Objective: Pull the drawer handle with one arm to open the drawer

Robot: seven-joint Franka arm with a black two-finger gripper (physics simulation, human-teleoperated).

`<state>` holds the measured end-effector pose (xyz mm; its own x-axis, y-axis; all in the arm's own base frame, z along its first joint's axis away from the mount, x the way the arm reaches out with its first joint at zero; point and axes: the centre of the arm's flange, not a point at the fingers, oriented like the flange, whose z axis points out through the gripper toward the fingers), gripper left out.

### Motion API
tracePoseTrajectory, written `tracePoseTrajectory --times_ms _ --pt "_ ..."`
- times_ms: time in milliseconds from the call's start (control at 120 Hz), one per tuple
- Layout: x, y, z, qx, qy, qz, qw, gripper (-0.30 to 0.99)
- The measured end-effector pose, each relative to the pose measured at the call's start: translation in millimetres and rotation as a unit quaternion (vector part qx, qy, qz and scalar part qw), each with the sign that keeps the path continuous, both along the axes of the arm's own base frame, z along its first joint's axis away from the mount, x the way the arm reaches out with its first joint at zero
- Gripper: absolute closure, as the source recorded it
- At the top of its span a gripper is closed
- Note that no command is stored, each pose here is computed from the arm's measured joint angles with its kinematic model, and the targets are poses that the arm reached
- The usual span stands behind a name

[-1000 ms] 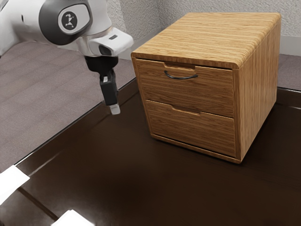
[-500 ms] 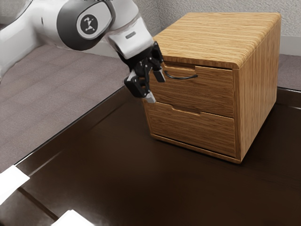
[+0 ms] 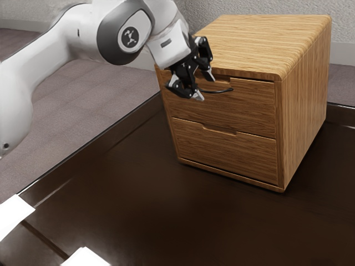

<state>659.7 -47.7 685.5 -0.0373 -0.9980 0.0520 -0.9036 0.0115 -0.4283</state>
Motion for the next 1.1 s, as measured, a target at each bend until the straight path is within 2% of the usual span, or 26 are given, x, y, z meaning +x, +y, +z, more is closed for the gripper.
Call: tracePoseTrajectory --times_ms 75,225,450,675,900,1100 --pt "4 0 -4 0.005 -0.003 -0.012 1.0 0.35" --pt "6 -1 -8 0.013 -0.006 -0.031 0.999 0.57" --pt "1 -2 -18 0.022 0.004 -0.051 0.998 0.68" --pt "-45 -5 -14 0.035 0.007 -0.064 0.997 0.73" --pt "-85 -7 -13 0.041 -0.021 -0.063 0.997 0.75" --pt "-109 -11 -11 0.041 -0.042 -0.061 0.996 0.76"
